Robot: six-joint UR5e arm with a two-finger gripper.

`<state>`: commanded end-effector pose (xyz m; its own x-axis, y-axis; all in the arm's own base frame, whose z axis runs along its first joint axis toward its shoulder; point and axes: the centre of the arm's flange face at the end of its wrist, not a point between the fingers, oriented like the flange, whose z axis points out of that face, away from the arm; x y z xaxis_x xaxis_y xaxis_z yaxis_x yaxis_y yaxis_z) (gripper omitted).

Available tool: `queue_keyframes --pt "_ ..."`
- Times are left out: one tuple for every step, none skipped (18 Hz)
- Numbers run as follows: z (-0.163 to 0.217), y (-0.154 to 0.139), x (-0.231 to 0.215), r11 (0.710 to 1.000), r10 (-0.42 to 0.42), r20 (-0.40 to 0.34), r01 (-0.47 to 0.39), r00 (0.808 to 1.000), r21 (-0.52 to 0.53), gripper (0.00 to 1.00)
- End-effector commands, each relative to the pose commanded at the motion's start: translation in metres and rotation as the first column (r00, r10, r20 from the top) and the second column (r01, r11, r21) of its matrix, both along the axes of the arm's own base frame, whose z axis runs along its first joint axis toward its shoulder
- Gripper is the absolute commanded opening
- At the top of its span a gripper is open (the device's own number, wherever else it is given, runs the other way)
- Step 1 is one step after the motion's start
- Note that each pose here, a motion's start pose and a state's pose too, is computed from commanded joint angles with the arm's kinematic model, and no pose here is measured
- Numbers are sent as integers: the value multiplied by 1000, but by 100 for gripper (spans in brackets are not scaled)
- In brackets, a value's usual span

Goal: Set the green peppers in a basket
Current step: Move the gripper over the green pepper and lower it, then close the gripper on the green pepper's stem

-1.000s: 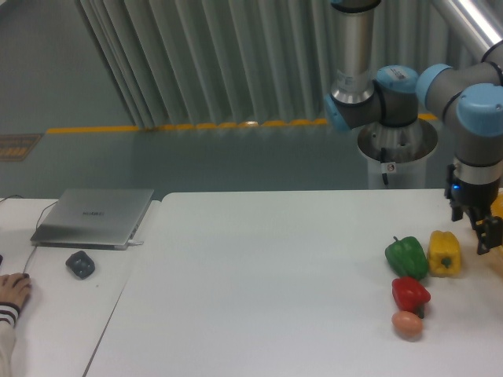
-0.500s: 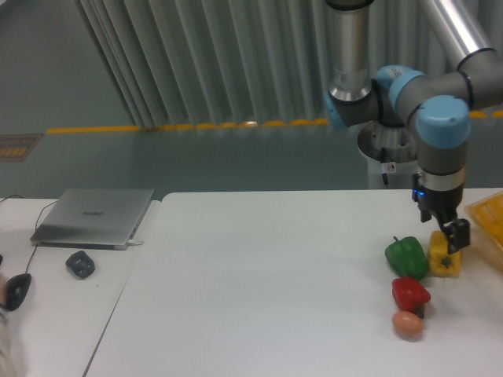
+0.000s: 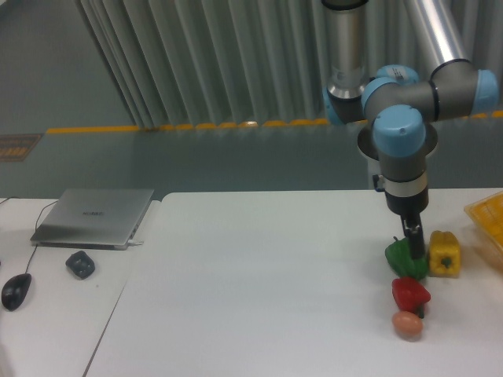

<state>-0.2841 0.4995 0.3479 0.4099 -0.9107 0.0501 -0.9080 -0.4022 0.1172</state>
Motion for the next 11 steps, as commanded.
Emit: queue_keyframes --pt "0 -1 -1 999 -49 -6 49 999 -17 100" --pt "0 -3 -3 995 -95 -11 94 995 -35 100" --pt "0 -4 -3 990 -133 -9 132 991 -46 100" --pt "-1 -6 -5 986 -160 -2 159 987 -53 100" --pt "-2 -7 -6 980 -189 5 189 982 -59 100" --pt "-5 -8 -5 972 -225 15 225 974 -66 100" --pt "-9 -9 -4 965 -250 20 250 968 -77 100" --pt "-13 -11 -3 961 -260 22 261 965 -94 100" --pt "-17 -10 -2 958 -266 24 267 964 -106 100" --pt "-21 -9 -1 954 -275 30 277 961 -113 100" --pt "-22 -8 -1 946 -302 37 304 953 -115 100"
